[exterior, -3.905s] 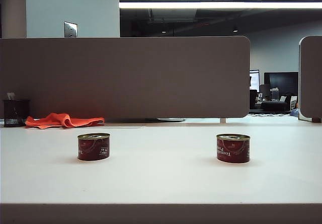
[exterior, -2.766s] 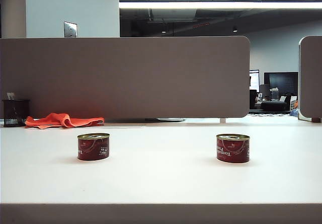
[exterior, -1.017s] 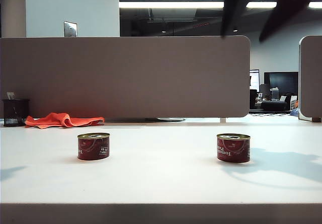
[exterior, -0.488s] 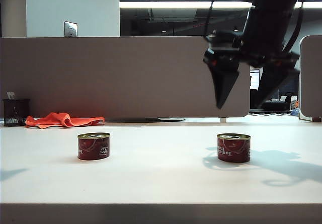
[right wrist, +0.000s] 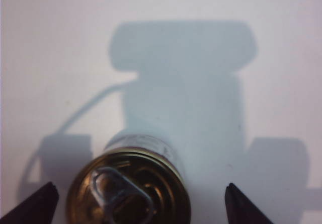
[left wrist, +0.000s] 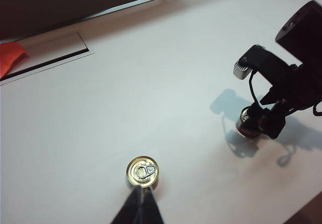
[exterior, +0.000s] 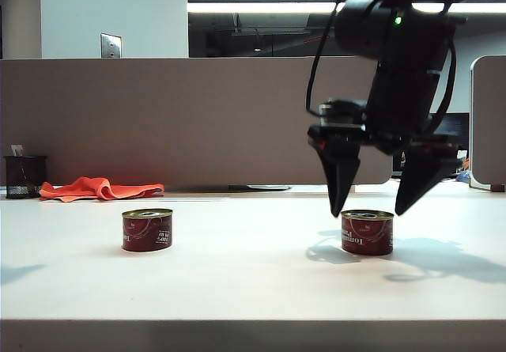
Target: Stack a can of tomatoes on the right onto the can of tomatoes on the left.
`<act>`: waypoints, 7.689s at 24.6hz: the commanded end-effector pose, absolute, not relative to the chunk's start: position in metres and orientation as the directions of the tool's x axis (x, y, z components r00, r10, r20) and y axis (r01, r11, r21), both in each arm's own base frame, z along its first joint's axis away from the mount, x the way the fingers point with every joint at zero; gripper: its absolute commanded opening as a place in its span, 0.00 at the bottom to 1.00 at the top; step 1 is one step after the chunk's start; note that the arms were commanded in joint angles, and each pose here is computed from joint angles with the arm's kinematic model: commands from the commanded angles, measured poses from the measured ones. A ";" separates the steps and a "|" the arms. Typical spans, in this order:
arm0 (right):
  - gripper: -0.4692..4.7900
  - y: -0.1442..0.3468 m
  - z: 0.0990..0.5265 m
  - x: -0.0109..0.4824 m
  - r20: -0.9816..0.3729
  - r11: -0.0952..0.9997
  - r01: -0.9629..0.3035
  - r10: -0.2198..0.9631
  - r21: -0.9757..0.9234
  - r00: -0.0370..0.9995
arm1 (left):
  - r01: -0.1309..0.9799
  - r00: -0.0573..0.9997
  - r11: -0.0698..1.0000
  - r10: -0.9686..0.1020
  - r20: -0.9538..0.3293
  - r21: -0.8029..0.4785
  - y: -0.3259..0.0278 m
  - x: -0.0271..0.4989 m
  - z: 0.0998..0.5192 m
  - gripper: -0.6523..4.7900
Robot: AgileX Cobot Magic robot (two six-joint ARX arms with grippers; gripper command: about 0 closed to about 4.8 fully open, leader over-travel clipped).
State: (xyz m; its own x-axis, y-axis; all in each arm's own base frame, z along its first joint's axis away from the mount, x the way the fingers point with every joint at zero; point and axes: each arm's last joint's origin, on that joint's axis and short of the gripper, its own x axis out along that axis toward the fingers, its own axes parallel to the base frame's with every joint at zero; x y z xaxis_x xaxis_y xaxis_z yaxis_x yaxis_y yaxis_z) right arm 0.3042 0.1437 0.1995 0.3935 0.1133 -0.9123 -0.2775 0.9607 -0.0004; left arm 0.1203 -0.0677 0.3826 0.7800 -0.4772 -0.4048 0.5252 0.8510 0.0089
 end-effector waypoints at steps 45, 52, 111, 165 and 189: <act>0.70 0.245 0.314 0.328 -0.703 0.862 -0.491 0.427 0.127 0.568 | 0.274 0.917 0.953 -0.219 -0.334 0.127 -0.060 0.125 0.390 0.11; 0.70 0.310 0.289 0.324 -0.748 0.772 -0.633 0.453 0.057 0.485 | 0.280 0.914 0.954 -0.230 -0.335 0.109 -0.061 0.124 0.390 0.11; 0.09 0.029 0.353 0.073 -0.184 0.997 -0.044 0.032 -0.063 0.982 | 0.398 0.907 0.916 -0.383 -0.173 0.057 -0.040 0.080 0.284 0.11; 0.09 0.041 0.180 0.078 -0.105 0.933 -0.321 0.308 -0.163 0.946 | 0.289 0.956 0.955 -0.285 -0.069 0.069 -0.039 0.085 0.170 0.11; 0.09 0.033 0.176 0.088 0.006 0.973 -0.217 0.218 -0.077 0.976 | 0.252 0.966 0.965 -0.247 -0.073 0.070 -0.038 0.085 0.169 0.11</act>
